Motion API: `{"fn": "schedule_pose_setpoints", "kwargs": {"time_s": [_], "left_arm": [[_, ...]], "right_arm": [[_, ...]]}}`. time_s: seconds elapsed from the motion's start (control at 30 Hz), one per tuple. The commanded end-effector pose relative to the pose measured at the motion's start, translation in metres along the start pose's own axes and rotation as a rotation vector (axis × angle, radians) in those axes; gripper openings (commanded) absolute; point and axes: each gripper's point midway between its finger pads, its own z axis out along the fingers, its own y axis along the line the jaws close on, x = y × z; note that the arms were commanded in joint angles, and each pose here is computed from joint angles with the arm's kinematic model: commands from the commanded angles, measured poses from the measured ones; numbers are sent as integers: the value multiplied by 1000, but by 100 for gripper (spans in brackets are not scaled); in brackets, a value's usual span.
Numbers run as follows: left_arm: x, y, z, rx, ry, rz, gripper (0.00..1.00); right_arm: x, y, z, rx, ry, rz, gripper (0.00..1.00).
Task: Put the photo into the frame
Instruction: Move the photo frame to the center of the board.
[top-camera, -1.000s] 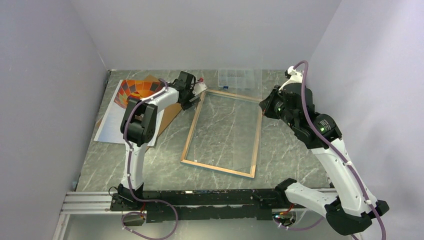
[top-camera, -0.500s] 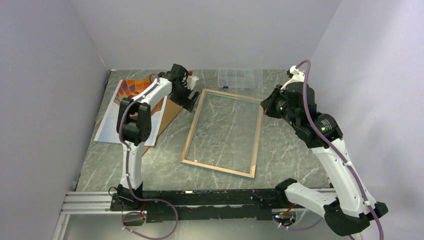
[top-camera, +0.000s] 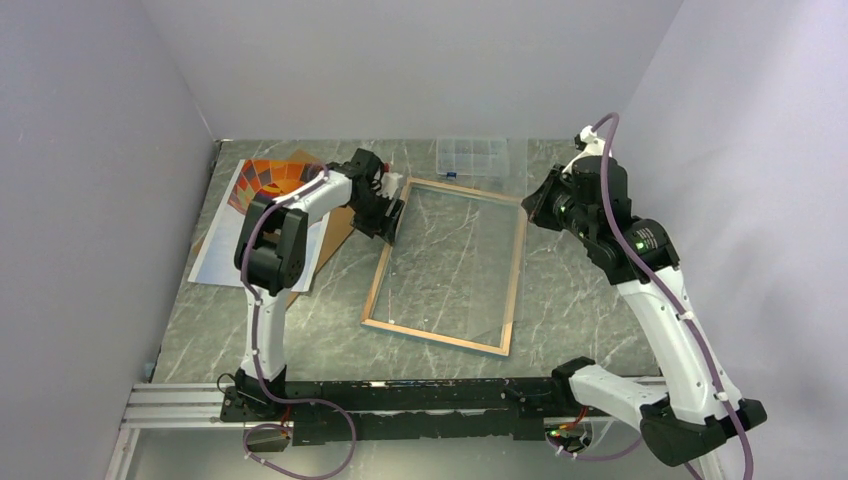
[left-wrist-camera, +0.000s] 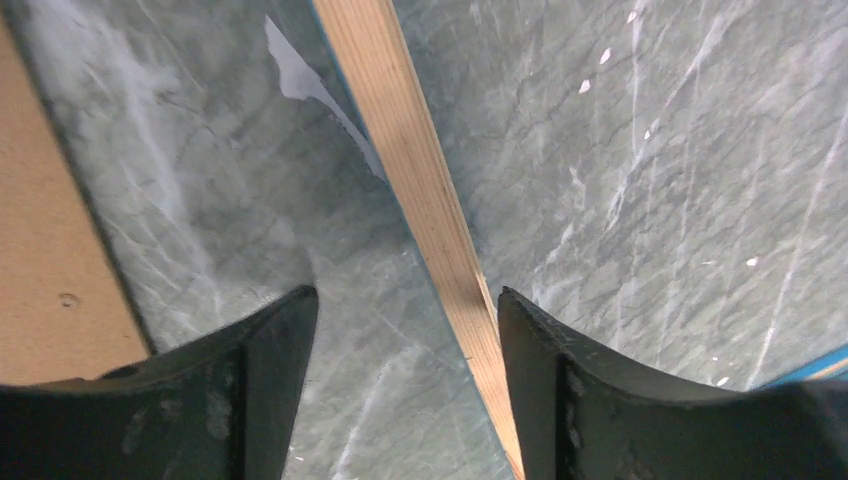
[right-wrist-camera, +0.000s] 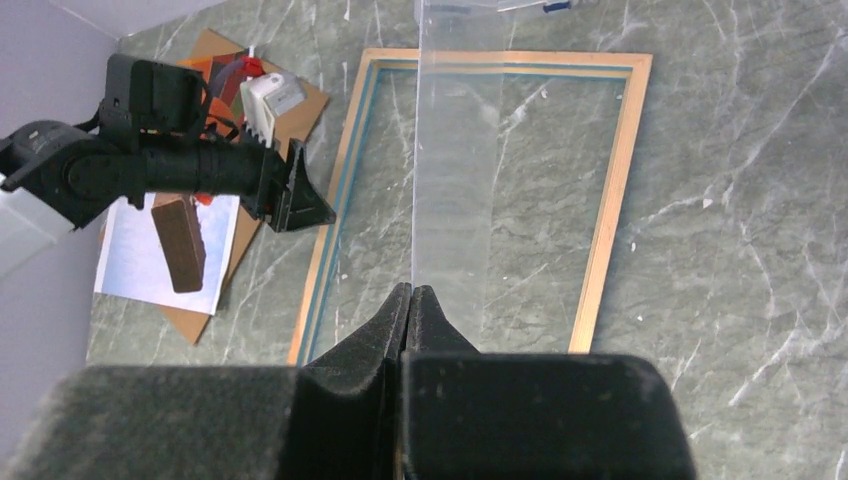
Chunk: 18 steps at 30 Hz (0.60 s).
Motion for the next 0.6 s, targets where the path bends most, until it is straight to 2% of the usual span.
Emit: {"fn": "schedule_pose_setpoints", "kwargs": {"time_s": [0.0,0.07,0.27,0.43,0.57], "left_arm": [[8,-3,0,-64,-20,-22,67],[13,3,-1,-112,-19,-66,61],[34,8,-10,-175,0,-137,52],[63,9,-10,-196,48,-236,52],[64,-1,-12,-140,49,-304,55]], "right_arm": [[-13,10,9,-50,-24,-7,0],[-15,12,14,-60,-21,-7,0],[-20,24,37,-112,6,-5,0],[-23,34,57,-145,37,-6,0],[-28,44,70,-170,51,-3,0]]}}
